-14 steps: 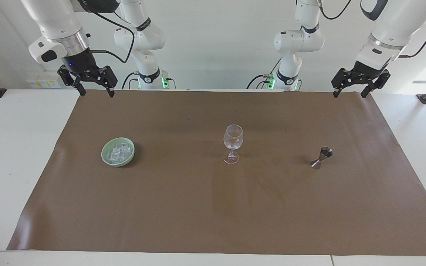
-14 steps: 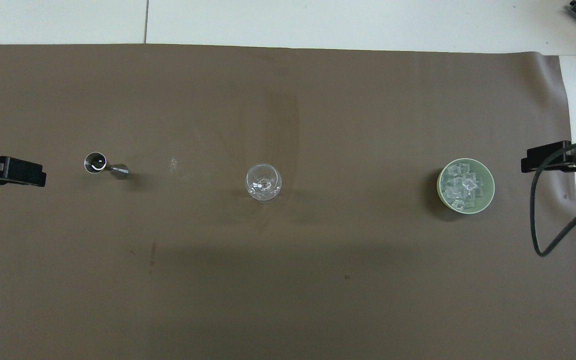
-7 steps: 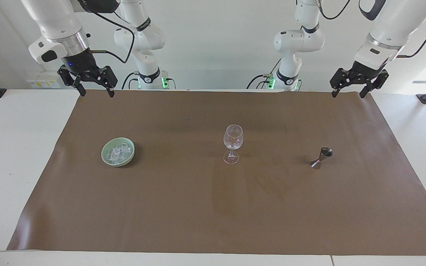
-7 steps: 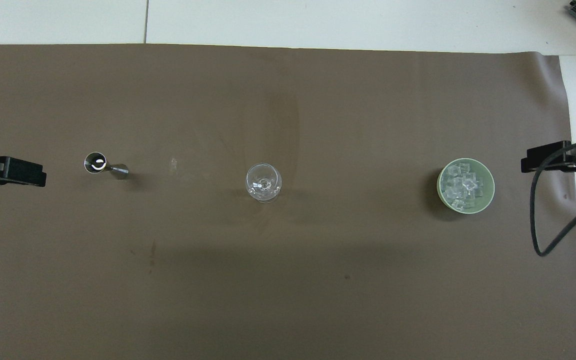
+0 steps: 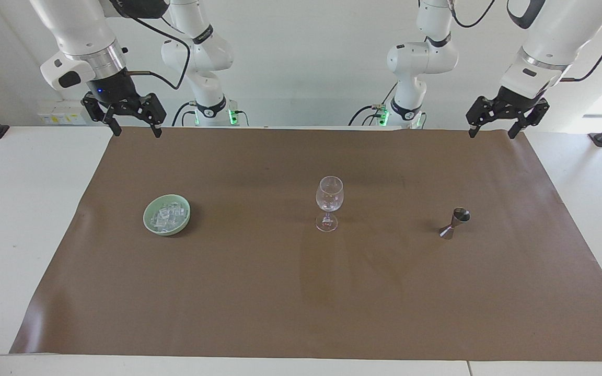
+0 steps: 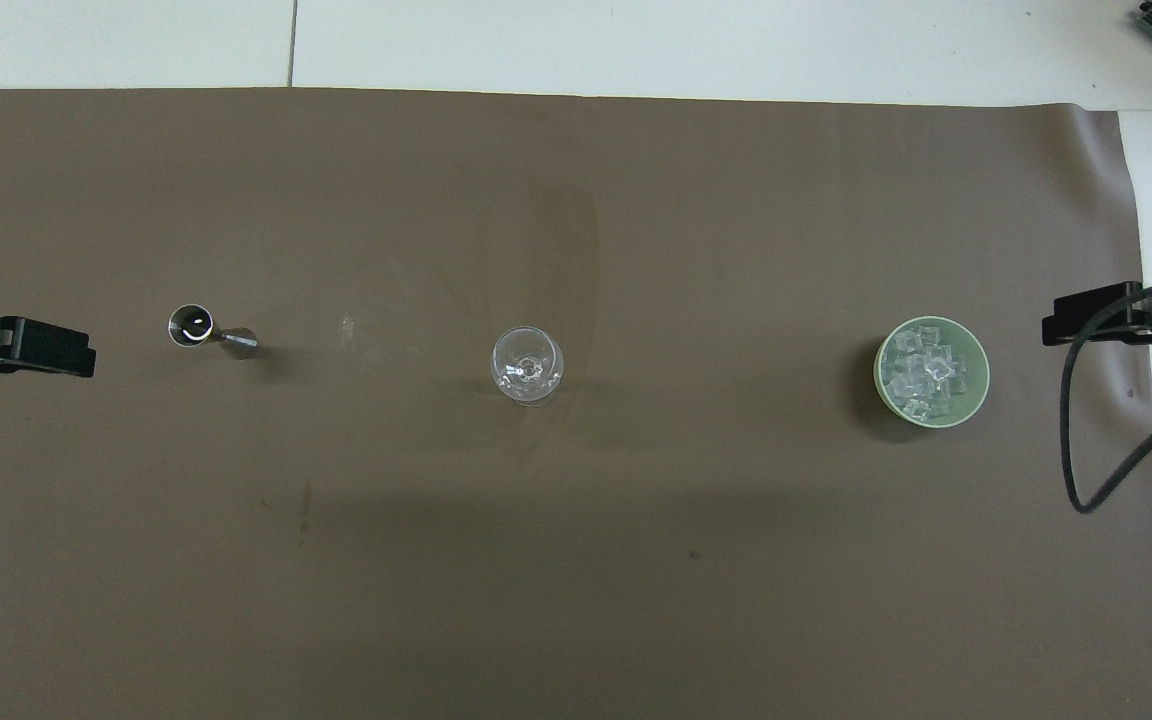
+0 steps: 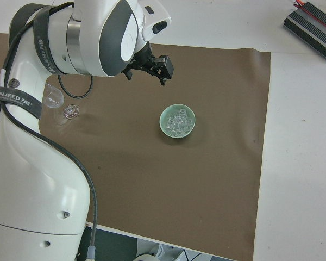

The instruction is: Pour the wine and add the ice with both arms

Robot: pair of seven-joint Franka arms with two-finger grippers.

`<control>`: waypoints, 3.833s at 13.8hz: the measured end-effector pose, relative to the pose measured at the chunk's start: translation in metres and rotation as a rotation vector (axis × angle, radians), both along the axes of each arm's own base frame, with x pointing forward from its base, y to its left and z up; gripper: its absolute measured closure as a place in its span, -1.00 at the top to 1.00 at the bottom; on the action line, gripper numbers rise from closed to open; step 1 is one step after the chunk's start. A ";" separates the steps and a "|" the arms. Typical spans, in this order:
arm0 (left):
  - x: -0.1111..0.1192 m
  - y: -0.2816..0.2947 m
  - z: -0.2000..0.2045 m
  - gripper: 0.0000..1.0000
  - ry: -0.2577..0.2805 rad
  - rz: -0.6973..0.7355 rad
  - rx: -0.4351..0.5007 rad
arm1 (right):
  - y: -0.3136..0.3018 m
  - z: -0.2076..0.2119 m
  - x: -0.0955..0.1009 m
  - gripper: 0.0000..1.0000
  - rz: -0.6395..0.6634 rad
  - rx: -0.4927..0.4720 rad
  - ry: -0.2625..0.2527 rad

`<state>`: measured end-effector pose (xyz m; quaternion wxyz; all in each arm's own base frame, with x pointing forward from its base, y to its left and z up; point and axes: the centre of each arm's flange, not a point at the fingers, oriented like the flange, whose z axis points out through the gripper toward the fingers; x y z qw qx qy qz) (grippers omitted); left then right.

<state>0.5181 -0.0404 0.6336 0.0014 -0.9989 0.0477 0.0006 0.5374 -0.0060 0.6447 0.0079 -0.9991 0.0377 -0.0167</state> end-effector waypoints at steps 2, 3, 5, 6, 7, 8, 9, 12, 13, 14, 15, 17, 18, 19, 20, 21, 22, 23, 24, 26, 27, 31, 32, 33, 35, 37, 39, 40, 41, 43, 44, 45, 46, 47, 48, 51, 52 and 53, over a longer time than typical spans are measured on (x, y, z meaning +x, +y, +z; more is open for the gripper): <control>-0.001 0.000 -0.001 1.00 0.002 0.001 0.000 | 0.000 0.000 0.000 1.00 0.000 0.000 0.000; -0.002 0.001 -0.001 1.00 0.003 0.001 0.000 | 0.000 0.000 0.000 1.00 0.000 0.000 0.000; -0.004 0.001 -0.004 1.00 0.009 0.003 0.001 | 0.000 0.000 0.000 1.00 0.000 0.000 0.000; -0.006 0.001 -0.006 1.00 0.016 0.005 0.002 | 0.000 0.000 0.000 1.00 0.000 0.000 0.000; -0.008 0.001 -0.009 1.00 0.021 0.013 0.003 | 0.000 0.000 0.000 1.00 0.000 0.000 0.000; -0.009 0.003 -0.010 1.00 0.024 0.022 0.003 | 0.000 0.000 0.000 1.00 0.000 0.000 0.000; -0.010 0.005 -0.011 1.00 0.026 0.031 0.003 | 0.000 0.000 0.000 1.00 0.000 0.000 0.000; -0.011 0.011 -0.013 1.00 0.030 0.106 0.003 | 0.000 0.000 0.000 1.00 0.000 0.000 0.000; -0.012 0.012 -0.014 1.00 0.032 0.147 0.003 | 0.000 0.000 0.000 1.00 0.000 0.000 0.000; -0.013 0.014 -0.014 1.00 0.034 0.187 0.001 | 0.000 0.000 0.000 1.00 0.000 0.000 0.000; -0.013 0.019 -0.015 1.00 0.038 0.229 -0.009 | 0.000 0.000 0.000 1.00 0.000 0.000 0.000; -0.011 0.037 -0.016 1.00 0.040 0.338 -0.058 | 0.000 0.000 0.000 1.00 0.000 0.000 0.000; -0.010 0.047 -0.016 1.00 0.037 0.405 -0.088 | 0.000 0.000 0.000 1.00 0.000 0.000 0.000; -0.009 0.057 -0.015 1.00 0.033 0.482 -0.118 | 0.000 0.000 0.000 1.00 0.000 0.000 0.000; -0.008 0.064 -0.015 1.00 0.028 0.556 -0.139 | 0.000 0.000 0.000 1.00 0.000 0.000 0.000; -0.006 0.068 -0.017 1.00 0.024 0.632 -0.158 | 0.000 0.000 0.000 1.00 0.000 0.000 0.000; -0.004 0.068 -0.019 1.00 0.026 0.696 -0.182 | 0.000 0.000 0.000 1.00 0.000 0.000 0.000; -0.002 0.070 -0.022 1.00 0.035 0.764 -0.213 | 0.000 0.000 0.000 1.00 0.000 0.000 0.000; -0.001 0.073 -0.025 1.00 0.047 0.816 -0.238 | 0.000 0.000 0.000 1.00 0.000 0.000 0.000; 0.003 0.082 -0.032 1.00 0.075 0.924 -0.285 | 0.000 0.000 0.000 1.00 0.000 0.000 0.000; 0.006 0.086 -0.036 1.00 0.091 0.977 -0.306 | 0.000 0.000 0.000 1.00 0.000 0.000 0.000; 0.017 0.103 -0.054 1.00 0.146 1.108 -0.360 | 0.000 0.000 0.000 1.00 0.000 0.000 0.000; 0.019 0.108 -0.060 1.00 0.159 1.131 -0.363 | 0.000 0.000 0.000 1.00 0.000 0.000 0.000; 0.022 0.111 -0.067 1.00 0.174 1.155 -0.366 | 0.000 0.000 0.000 1.00 0.000 0.000 0.000; 0.029 0.114 -0.081 1.00 0.198 1.186 -0.382 | 0.000 0.000 0.000 1.00 0.000 0.000 0.000; 0.036 0.117 -0.092 1.00 0.213 1.209 -0.402 | 0.000 0.000 0.000 1.00 0.000 0.000 0.000; 0.041 0.121 -0.099 1.00 0.214 1.226 -0.419 | 0.000 0.000 0.000 1.00 0.000 0.000 0.000; 0.043 0.125 -0.101 1.00 0.214 1.240 -0.428 | 0.000 0.000 0.000 1.00 0.000 0.000 0.000; 0.044 0.130 -0.104 1.00 0.219 1.260 -0.442 | 0.000 0.000 0.000 1.00 0.000 0.000 0.000; 0.044 0.143 -0.114 1.00 0.241 1.295 -0.468 | 0.000 0.000 0.000 1.00 0.000 0.000 0.000; 0.045 0.147 -0.118 1.00 0.249 1.305 -0.471 | 0.000 0.000 0.000 1.00 0.000 0.000 0.000; 0.045 0.149 -0.125 1.00 0.258 1.315 -0.472 | 0.000 0.000 0.000 1.00 0.000 0.000 0.000; 0.045 0.149 -0.132 1.00 0.269 1.327 -0.479 | 0.000 0.000 0.000 1.00 0.000 0.000 0.000; 0.044 0.148 -0.141 1.00 0.286 1.342 -0.491 | 0.000 0.000 0.000 1.00 0.000 0.000 0.000; 0.042 0.149 -0.150 1.00 0.305 1.361 -0.502 | 0.000 0.000 0.000 1.00 0.000 0.000 0.000; 0.032 0.158 -0.181 1.00 0.362 1.437 -0.566 | 0.000 0.000 0.000 1.00 0.000 0.000 0.001; 0.030 0.160 -0.188 1.00 0.367 1.458 -0.584 | 0.000 0.000 0.000 1.00 0.000 0.000 0.000; 0.030 0.160 -0.193 1.00 0.368 1.473 -0.597 | 0.000 0.000 0.000 1.00 0.000 0.000 0.000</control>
